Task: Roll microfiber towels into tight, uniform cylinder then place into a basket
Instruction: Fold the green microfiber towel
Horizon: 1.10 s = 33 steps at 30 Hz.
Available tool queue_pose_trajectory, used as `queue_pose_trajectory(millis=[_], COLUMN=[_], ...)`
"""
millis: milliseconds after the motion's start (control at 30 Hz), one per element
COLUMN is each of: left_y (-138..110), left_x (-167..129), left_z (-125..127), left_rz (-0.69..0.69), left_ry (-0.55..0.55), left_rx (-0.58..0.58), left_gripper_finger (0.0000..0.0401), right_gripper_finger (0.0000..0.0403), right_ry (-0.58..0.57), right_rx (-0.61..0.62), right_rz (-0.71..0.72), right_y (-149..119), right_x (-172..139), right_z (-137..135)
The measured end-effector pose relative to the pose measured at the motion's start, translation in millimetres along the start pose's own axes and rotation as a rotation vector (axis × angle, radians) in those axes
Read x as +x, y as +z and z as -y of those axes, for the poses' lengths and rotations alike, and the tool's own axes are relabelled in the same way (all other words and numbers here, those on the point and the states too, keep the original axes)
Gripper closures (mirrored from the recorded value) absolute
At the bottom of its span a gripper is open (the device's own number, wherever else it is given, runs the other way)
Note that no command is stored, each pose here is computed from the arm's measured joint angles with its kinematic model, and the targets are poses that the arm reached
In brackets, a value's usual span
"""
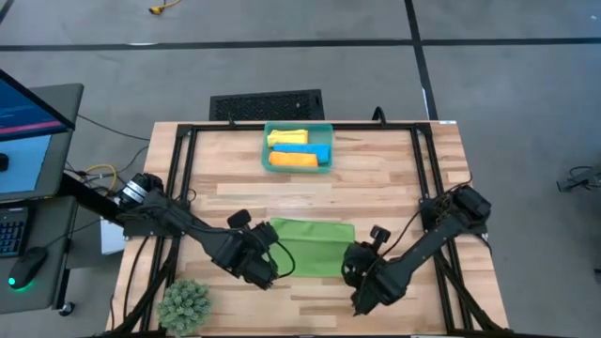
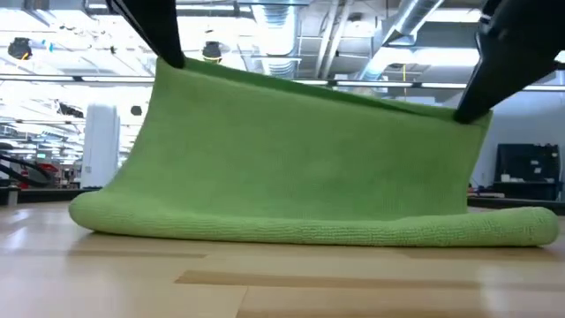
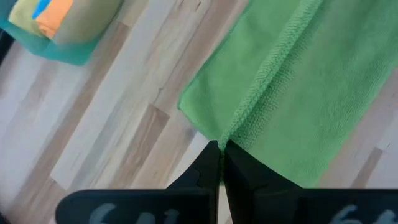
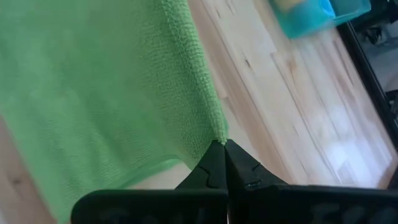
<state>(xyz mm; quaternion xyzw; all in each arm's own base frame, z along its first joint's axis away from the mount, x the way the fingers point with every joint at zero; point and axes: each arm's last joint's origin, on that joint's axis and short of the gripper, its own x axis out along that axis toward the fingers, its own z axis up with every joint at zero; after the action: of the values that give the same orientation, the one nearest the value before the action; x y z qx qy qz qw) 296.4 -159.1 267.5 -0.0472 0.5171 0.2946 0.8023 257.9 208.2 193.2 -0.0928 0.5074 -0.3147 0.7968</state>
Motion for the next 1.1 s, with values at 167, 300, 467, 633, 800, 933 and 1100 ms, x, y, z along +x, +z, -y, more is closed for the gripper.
queue_pose_trajectory(millis=[167,300,467,633,800,933,1100], left_y=[-4.1,-6.2,-7.9,-9.9,-19.1,-28.8,-34.5], left_x=[18.6,29.1,11.1,-24.1,-34.7,-36.6,-41.2], left_z=[0.9,-2.0,5.8,18.5,28.1,34.5,37.1], left_rz=[-0.022,-0.084,-0.098,-0.063,-0.061,-0.137,-0.143], left_ry=[-0.006,-0.007,-0.082,-0.198,-0.261,-0.318,-0.328], left_rx=[-0.012,0.005,0.024,0.049,-0.016,-0.044,-0.05], left_gripper_finger=[0.0401,0.0401,0.0401,0.0401,0.0401,0.0401,0.0401], right_gripper_finger=[0.0401,0.0401,0.04,0.0401,0.0401,0.0401,0.0401], right_ry=[-0.005,0.018,0.094,0.148,0.179,0.228,0.234], right_rx=[-0.012,-0.027,-0.023,-0.004,0.074,0.063,0.039], right_rz=[-0.031,-0.053,-0.006,0.078,0.092,0.112,0.17], right_y=[2.3,4.4,7.2,-2.3,-13.9,-17.8,-13.4], right_x=[5.7,-2.5,-35.5,-62.6,-69.4,-71.5,-78.3], right_z=[2.3,5.2,3.4,-3.3,-9.5,-21.2,-20.7])
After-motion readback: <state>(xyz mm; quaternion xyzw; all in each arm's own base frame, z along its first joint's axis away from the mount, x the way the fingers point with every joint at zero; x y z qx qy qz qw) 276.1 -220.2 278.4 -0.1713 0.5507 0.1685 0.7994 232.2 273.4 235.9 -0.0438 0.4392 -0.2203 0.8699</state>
